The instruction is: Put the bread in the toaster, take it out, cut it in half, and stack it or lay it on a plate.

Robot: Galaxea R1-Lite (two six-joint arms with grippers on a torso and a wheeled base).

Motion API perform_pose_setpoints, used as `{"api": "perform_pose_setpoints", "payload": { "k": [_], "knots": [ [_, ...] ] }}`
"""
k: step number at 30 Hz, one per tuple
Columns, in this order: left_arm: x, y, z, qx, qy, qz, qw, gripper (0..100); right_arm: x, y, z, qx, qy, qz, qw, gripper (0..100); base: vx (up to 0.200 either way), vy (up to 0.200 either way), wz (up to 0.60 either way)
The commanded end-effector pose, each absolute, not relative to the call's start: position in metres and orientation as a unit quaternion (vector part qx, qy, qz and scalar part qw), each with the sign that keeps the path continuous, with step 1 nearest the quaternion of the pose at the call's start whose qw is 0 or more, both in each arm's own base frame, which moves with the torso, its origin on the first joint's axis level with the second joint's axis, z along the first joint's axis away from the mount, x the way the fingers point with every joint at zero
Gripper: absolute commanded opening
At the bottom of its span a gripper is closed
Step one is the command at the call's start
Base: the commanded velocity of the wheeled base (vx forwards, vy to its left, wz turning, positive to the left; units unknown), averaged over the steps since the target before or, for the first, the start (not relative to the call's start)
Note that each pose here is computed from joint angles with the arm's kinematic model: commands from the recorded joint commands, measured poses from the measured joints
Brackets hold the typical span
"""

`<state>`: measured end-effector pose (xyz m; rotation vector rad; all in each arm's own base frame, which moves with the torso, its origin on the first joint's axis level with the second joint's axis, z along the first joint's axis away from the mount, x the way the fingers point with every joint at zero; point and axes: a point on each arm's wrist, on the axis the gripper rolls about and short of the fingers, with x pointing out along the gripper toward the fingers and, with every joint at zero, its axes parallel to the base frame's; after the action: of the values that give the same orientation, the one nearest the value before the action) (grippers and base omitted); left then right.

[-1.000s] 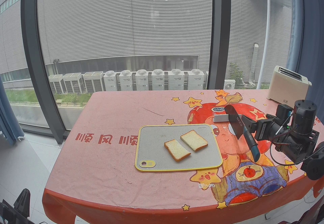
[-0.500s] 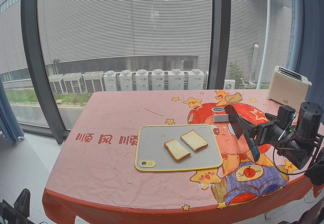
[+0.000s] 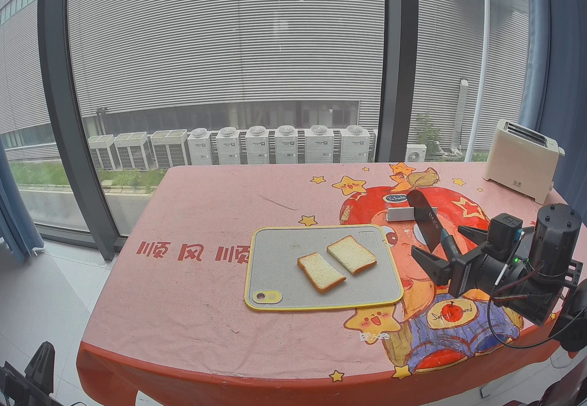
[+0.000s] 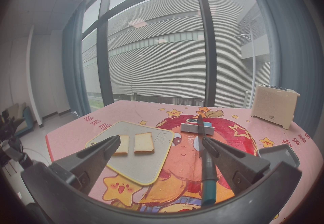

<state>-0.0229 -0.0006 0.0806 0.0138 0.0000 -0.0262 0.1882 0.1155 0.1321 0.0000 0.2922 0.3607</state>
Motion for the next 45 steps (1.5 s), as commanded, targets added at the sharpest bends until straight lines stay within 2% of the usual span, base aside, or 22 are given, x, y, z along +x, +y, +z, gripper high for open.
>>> {"api": "perform_pose_setpoints", "payload": {
  "k": [1,7,22,45],
  "knots": [
    [-0.022,-0.001,0.076,0.007,0.005,-0.013,1.000,0,0.187,0.119,0.130,-0.007,0.149,0.190,0.970,100,0.000,0.000,0.00],
    [-0.022,-0.001,0.076,0.007,0.004,-0.013,1.000,0,0.202,0.133,0.130,-0.031,0.155,0.225,0.962,100,0.000,0.000,0.00],
    [-0.022,-0.001,0.076,0.007,0.005,-0.013,1.000,0,0.240,0.159,0.142,-0.053,0.230,0.247,0.940,100,0.000,0.000,0.00],
    [-0.022,-0.001,0.075,0.007,0.005,-0.013,1.000,0,0.294,0.176,0.103,-0.065,0.283,0.222,0.931,100,0.000,0.000,0.00]
  ]
}}
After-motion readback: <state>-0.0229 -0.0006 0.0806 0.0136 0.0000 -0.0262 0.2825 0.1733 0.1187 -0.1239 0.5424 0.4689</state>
